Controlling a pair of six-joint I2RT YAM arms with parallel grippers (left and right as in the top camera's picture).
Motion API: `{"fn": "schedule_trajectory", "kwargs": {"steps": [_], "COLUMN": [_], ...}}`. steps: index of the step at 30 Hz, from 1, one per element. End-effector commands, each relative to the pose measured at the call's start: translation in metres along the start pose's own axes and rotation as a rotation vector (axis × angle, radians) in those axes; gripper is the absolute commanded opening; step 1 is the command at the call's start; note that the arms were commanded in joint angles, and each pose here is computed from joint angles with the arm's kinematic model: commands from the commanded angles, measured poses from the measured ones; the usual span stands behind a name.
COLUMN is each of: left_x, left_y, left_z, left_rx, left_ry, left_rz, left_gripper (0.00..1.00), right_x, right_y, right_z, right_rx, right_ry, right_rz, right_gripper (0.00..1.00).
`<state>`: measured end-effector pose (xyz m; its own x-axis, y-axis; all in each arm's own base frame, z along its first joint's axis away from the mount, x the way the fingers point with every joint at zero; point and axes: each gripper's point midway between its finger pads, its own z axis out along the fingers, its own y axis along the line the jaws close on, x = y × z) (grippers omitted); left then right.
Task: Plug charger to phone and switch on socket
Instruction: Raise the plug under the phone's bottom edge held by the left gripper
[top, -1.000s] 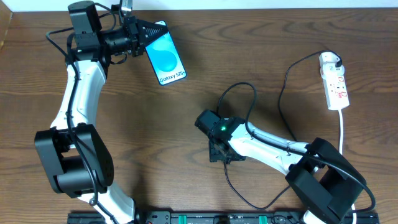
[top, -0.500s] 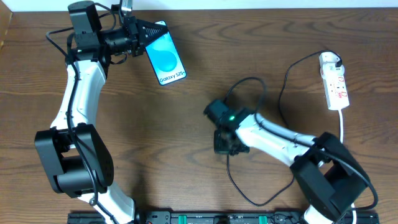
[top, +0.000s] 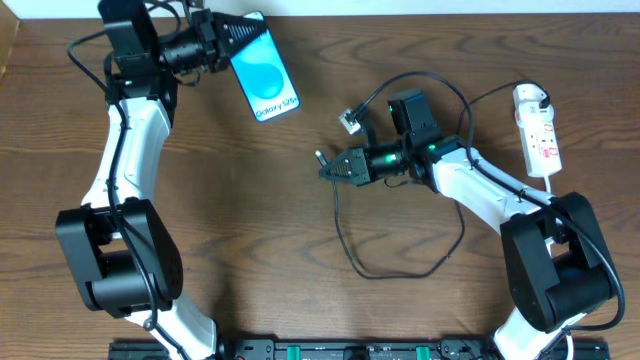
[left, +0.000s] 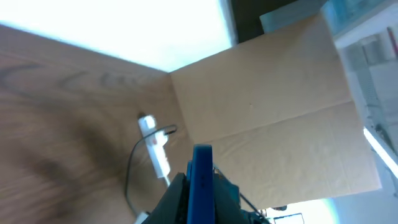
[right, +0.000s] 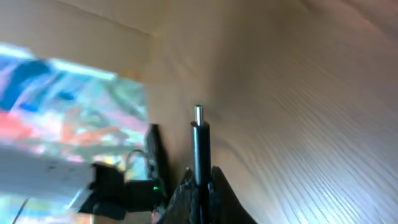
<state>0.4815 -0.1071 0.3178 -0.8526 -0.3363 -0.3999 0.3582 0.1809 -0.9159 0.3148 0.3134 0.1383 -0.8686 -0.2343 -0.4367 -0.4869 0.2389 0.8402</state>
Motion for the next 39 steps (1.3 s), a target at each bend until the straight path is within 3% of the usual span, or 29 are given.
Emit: {"fn": "schedule_trajectory", "kwargs": {"steps": [1, 16, 27, 39], "left_x": [-0.006, -0.026, -0.036, -0.017], "left_y": [-0.024, -0.046, -0.046, -0.054], "left_z": [-0.003, -0.005, 0.001, 0.016], "left_rx": [0.042, 0.083, 0.078, 0.099], "left_ry": [0.001, -0.088, -0.157, -0.073], "left_rz": [-0.063, -0.047, -0.070, 0.058], "left_gripper": [0.08, 0.08, 0.07, 0.08], "right_x": [-0.003, -0.056, -0.076, -0.077], "right_y": [0.044, 0.100, 0.102, 0.102], "right_z": [-0.004, -0.021, -0.024, -0.027], "right_rx": [-0.231, -0.332, -0.286, -0.295], "right_ry": [0.029, -0.136, -0.238, -0.234], "right_rz": [-0.171, -0.450, -0.486, -0.425], "right_gripper": [0.01, 0.01, 0.01, 0.01]}}
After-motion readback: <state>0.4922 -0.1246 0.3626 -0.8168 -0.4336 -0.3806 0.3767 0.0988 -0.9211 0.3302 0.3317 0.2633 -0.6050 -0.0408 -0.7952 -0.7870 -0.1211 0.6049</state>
